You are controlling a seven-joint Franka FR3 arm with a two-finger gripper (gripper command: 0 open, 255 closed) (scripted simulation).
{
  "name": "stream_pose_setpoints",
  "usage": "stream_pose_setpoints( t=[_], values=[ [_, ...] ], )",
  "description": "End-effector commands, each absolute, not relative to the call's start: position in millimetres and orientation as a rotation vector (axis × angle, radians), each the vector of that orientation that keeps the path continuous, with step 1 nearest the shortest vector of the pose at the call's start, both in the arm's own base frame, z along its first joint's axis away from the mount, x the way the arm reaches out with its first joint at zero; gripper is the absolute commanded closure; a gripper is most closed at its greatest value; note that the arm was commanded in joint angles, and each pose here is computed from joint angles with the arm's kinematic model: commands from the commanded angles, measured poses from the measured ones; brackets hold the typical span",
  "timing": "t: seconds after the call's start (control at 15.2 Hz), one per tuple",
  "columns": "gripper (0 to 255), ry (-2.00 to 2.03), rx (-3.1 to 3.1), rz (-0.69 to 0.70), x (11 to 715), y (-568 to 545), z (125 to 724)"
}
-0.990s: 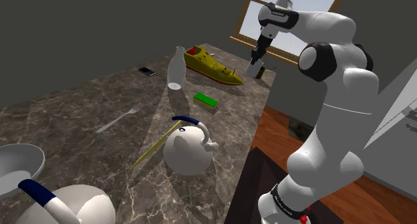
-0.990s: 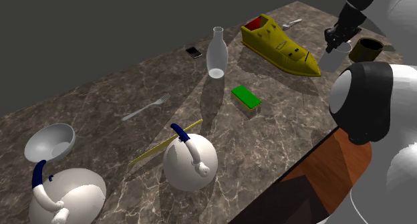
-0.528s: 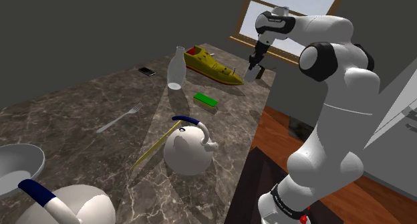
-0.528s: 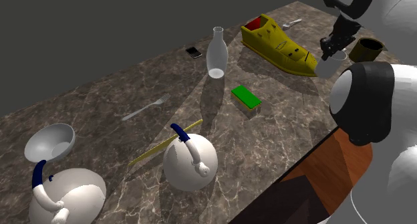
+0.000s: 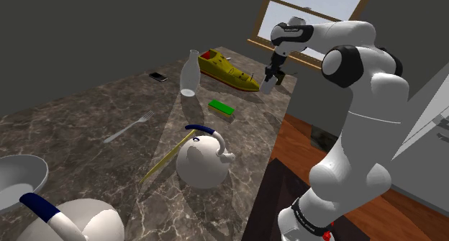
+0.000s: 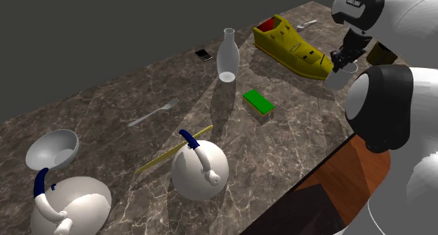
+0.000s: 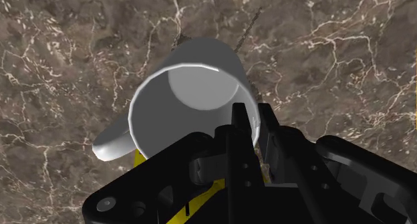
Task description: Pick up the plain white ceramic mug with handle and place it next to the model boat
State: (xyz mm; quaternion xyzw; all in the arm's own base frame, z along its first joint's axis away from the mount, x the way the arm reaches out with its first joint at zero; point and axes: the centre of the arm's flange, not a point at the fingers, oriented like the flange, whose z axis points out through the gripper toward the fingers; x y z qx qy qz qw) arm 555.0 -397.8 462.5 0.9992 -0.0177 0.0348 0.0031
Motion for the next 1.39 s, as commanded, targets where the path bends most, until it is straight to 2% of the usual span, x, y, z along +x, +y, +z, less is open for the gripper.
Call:
stream_pose_setpoints(
  t=[0.0,0.86,1.32],
  values=[
    [255,-0.055,3.133,0.11,554.5,-398.5,451.2],
    [255,-0.055,3.133,0.11,554.5,-398.5,384.2],
    [255,-0.055,3.133,0.11,554.5,-398.5,384.2]
  ],
)
